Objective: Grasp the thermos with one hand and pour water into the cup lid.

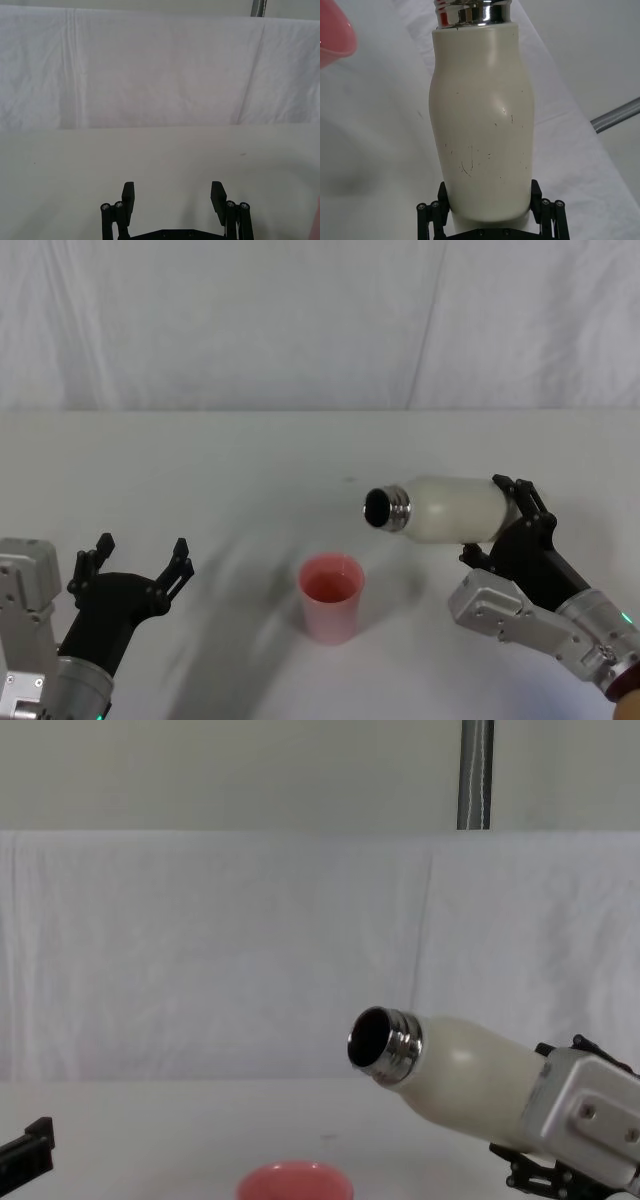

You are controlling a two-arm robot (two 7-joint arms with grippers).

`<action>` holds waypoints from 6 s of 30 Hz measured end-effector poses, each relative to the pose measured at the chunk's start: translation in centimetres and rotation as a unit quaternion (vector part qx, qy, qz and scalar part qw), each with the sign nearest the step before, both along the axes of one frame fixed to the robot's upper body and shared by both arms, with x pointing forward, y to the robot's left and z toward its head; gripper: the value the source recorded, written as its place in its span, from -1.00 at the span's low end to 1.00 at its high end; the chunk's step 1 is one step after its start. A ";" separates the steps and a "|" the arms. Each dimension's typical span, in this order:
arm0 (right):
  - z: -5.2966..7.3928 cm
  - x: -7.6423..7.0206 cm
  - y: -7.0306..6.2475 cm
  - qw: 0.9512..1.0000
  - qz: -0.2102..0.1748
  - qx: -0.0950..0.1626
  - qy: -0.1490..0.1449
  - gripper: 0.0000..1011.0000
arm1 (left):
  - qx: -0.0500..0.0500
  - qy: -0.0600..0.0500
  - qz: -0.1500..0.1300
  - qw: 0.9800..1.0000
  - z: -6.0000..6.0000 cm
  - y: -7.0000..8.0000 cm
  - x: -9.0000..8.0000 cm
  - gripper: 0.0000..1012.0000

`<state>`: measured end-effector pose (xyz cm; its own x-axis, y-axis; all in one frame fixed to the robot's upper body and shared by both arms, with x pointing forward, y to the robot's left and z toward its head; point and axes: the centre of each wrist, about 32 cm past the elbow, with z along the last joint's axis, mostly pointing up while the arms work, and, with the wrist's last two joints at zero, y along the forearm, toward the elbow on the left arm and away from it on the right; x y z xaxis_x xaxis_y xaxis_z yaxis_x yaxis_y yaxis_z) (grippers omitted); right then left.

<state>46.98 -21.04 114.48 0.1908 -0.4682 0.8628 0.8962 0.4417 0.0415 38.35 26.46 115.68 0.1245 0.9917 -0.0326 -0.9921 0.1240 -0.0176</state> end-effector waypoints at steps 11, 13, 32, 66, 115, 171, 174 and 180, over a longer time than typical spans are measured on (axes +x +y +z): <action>0.0 0.6 -0.1 0.999 0.012 -0.045 -0.018 0.90 | 0.000 0.000 0.000 1.000 0.0 0.0 0.0 0.98; 0.1 0.7 -0.2 0.998 0.014 -0.052 -0.020 0.90 | 0.000 0.000 0.000 1.000 0.0 0.0 0.0 0.98; 1.0 2.3 -0.2 0.995 0.044 -0.092 -0.013 0.90 | 0.000 0.000 0.000 1.000 0.0 0.0 0.0 0.98; 0.9 4.2 0.5 0.989 0.067 -0.122 -0.052 0.90 | 0.000 0.000 0.000 1.000 0.0 0.0 0.0 0.98; 0.8 3.4 -0.1 0.982 0.065 -0.161 -0.072 0.90 | 0.000 0.000 0.000 1.000 0.0 0.0 0.0 0.98; 1.3 4.0 -0.4 0.976 0.065 -0.187 -0.095 0.90 | 0.000 0.000 0.000 1.000 0.0 0.0 0.0 0.98; 1.4 4.0 -0.5 0.975 0.065 -0.188 -0.097 0.90 | 0.000 0.000 0.000 1.000 0.0 0.0 0.0 0.98; 1.4 4.0 -0.4 0.975 0.066 -0.190 -0.098 0.90 | 0.000 0.000 0.000 1.000 0.0 0.0 0.0 0.98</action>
<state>51.01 -21.43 115.88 0.0429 -0.0904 0.9950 0.8216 0.5699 0.0164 38.35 26.45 115.68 0.1245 0.9917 -0.0327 -0.9921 0.1239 -0.0175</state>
